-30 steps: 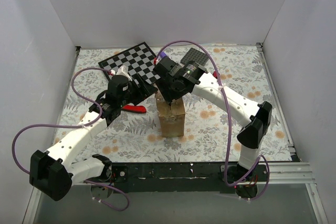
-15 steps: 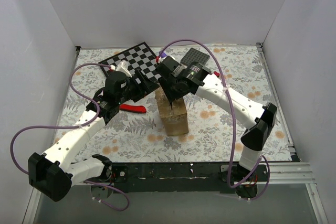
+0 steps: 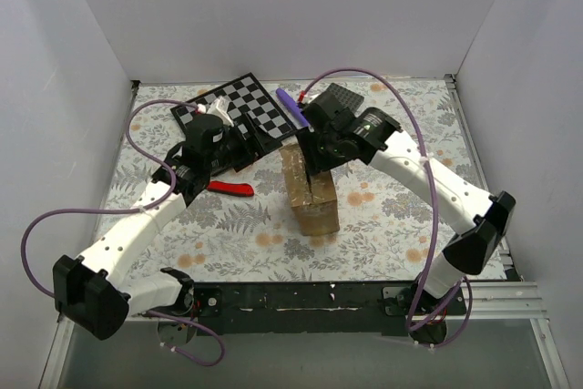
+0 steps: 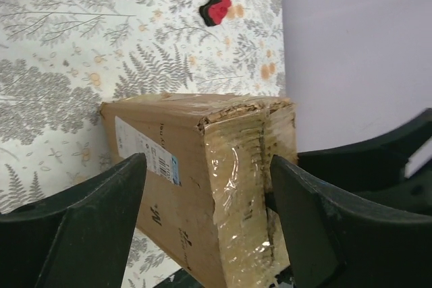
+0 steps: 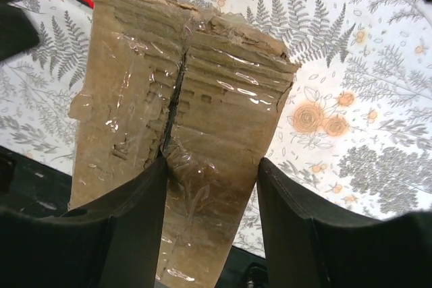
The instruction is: Unpack the express box
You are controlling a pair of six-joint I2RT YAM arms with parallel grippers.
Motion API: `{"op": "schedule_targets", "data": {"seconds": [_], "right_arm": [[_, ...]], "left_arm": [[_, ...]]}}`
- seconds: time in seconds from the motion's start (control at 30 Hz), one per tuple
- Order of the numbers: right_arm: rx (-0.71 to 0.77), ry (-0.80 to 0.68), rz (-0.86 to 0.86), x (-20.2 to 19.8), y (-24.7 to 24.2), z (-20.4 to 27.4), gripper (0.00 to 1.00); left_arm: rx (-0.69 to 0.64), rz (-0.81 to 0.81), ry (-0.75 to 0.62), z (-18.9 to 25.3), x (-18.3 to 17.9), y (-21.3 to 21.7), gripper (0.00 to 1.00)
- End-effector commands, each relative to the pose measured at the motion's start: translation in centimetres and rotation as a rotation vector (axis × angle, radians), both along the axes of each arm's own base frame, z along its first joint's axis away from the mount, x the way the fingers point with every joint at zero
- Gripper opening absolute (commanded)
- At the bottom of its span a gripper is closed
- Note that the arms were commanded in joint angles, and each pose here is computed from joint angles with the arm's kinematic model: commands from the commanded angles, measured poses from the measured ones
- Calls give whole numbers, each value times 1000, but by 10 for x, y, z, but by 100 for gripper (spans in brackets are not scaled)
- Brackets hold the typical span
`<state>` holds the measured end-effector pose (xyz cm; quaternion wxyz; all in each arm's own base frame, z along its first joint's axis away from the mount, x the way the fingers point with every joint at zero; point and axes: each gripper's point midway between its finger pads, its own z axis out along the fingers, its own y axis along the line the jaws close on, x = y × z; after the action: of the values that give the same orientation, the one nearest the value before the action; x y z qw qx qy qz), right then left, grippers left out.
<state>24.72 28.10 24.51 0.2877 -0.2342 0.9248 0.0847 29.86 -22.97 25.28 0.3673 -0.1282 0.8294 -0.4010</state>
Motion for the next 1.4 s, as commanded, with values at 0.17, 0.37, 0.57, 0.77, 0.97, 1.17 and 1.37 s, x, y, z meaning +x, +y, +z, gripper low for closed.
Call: {"op": "schedule_targets", "data": {"seconds": [0.17, 0.37, 0.57, 0.77, 0.97, 1.17, 1.37], "right_arm": [[414, 33, -14, -3, 6, 36, 14], [507, 61, -7, -7, 6, 42, 13], [614, 83, -13, -9, -4, 43, 11], [717, 82, -15, -10, -9, 49, 10], [754, 92, -3, -12, -11, 51, 9], [775, 91, 8, -14, -15, 53, 9], [778, 91, 13, -15, -23, 50, 9]], "left_arm": [[-43, -199, -10, 36, -18, -37, 74], [24, -257, 21, 24, -23, -55, 73], [68, -270, 49, 9, -24, -60, 72], [100, -274, 80, -7, -26, -60, 72], [123, -273, 117, -25, -28, -60, 72], [156, -275, 154, -46, -31, -57, 70], [168, -276, 163, -59, -37, -52, 52]]}}
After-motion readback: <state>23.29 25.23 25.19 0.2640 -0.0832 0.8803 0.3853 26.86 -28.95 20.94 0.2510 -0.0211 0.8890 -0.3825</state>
